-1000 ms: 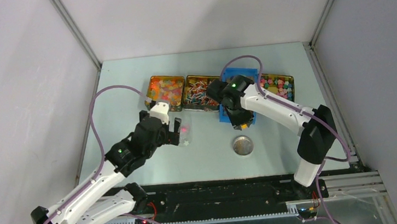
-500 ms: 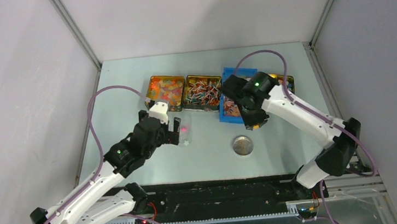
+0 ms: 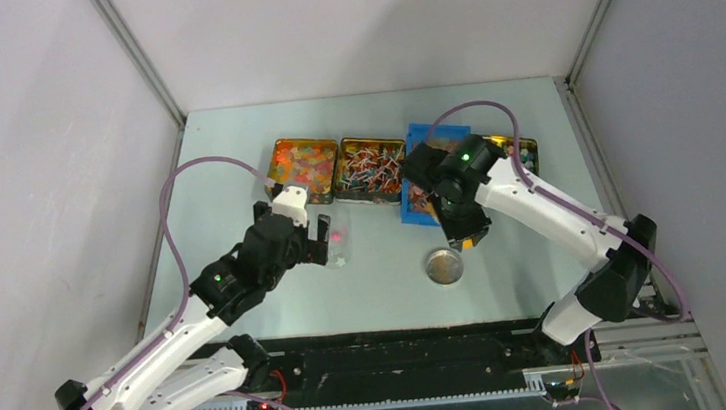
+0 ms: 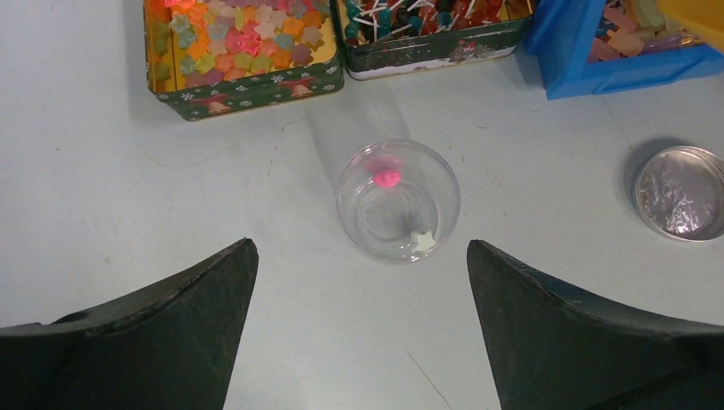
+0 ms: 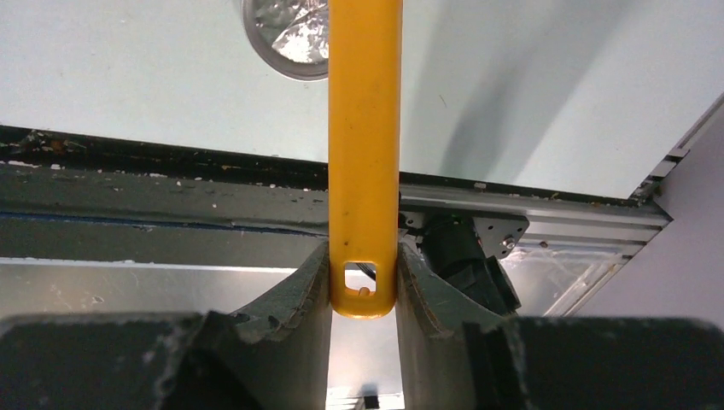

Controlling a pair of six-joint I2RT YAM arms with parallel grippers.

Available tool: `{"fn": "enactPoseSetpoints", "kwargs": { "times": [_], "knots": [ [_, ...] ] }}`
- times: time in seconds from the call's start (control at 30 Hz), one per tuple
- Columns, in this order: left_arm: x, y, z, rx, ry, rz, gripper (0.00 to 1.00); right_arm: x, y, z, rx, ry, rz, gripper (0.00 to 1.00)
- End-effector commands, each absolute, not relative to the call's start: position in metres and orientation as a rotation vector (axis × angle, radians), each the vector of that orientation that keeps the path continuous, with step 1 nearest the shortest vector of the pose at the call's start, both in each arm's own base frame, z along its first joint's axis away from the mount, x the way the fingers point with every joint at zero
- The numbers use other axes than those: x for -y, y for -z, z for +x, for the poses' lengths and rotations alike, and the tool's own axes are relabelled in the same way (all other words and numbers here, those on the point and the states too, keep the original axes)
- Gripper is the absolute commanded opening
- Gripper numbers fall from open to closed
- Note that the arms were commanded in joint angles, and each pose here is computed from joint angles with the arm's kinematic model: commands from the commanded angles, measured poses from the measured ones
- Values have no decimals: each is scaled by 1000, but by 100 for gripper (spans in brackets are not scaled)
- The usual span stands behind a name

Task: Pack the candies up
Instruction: Scoop the fake candies from the storage box.

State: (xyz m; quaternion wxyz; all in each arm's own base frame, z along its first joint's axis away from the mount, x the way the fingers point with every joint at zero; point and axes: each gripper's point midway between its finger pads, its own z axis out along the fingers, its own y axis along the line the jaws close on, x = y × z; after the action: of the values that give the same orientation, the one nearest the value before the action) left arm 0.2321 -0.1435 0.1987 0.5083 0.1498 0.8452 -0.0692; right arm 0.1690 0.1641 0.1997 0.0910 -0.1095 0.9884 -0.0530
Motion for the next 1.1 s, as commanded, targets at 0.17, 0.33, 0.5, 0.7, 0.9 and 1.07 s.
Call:
{"fn": "enactPoseSetpoints", "kwargs": {
  "times": [0.17,0.33,0.5,0.7,0.9,1.07],
  "knots": [
    [140,-208,237,-1996,151,332,100,-160,-177,185,-3003,372,-384,0],
    [140,-207,237,-1999,145,332,100,-162,-172,205,-2979,432,-363,0],
    [140,-207,237,-2000,144,333,100,-166,-172,222,-2952,402,-334,0],
    [140,-206,238,-2002,139,335,100,-169,-161,241,-2929,343,-291,0],
    [140,-206,238,-2002,137,334,100,-173,-143,249,-2919,307,-278,0],
    [139,-207,238,-2001,134,333,100,-175,-125,250,-2930,293,-278,0]
  ]
}}
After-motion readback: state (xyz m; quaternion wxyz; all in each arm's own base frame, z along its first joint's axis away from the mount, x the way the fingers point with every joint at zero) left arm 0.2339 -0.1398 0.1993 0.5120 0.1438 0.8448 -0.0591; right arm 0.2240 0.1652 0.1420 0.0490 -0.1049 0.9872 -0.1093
